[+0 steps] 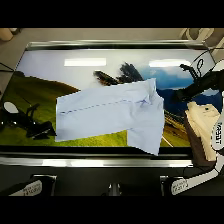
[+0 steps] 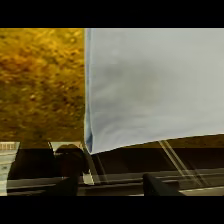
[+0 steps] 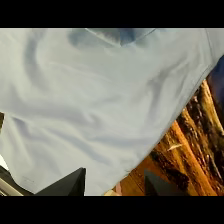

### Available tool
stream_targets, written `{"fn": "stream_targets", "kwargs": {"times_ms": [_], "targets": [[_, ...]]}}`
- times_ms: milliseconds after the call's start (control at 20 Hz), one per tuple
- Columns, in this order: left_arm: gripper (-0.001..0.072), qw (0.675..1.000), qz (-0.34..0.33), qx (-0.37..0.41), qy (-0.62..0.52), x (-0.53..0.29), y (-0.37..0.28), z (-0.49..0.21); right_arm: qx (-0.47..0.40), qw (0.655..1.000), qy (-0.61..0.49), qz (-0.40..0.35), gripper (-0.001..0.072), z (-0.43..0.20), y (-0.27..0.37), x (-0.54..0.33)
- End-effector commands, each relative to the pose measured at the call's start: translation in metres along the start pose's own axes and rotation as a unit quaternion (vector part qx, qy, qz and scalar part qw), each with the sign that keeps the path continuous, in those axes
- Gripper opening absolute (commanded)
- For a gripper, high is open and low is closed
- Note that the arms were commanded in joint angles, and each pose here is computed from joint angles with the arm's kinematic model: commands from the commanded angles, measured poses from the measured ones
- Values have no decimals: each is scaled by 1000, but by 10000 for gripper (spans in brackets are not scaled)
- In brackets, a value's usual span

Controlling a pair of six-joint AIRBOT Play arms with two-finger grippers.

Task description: Fold the shirts.

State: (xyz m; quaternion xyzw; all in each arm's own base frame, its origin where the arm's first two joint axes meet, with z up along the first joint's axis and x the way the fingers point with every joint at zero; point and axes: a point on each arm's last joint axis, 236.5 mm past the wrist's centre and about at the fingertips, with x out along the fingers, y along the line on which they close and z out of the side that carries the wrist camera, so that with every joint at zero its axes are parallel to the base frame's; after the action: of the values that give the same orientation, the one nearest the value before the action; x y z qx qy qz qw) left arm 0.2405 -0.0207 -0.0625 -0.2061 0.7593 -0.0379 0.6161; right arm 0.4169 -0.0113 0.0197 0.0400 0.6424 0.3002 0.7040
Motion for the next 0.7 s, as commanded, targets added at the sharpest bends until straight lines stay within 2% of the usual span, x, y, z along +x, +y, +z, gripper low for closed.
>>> {"fn": "stream_targets", "kwargs": {"times_ms": [0,450,550,650], "targets": [[472,1000,-6,-10,-23,21,10,0,-10,1000,13,14,359,-2,11,5],[465,999,-21,-27,-18,40,9,7,-33,999,9,-5,353,7,11,12],[388,999,-28,-30,-23,39,6,10,-32,999,12,-8,353,5,9,11],[380,998,-40,-36,-35,40,1,16,-30,999,21,-18,366,1,5,11]]}}
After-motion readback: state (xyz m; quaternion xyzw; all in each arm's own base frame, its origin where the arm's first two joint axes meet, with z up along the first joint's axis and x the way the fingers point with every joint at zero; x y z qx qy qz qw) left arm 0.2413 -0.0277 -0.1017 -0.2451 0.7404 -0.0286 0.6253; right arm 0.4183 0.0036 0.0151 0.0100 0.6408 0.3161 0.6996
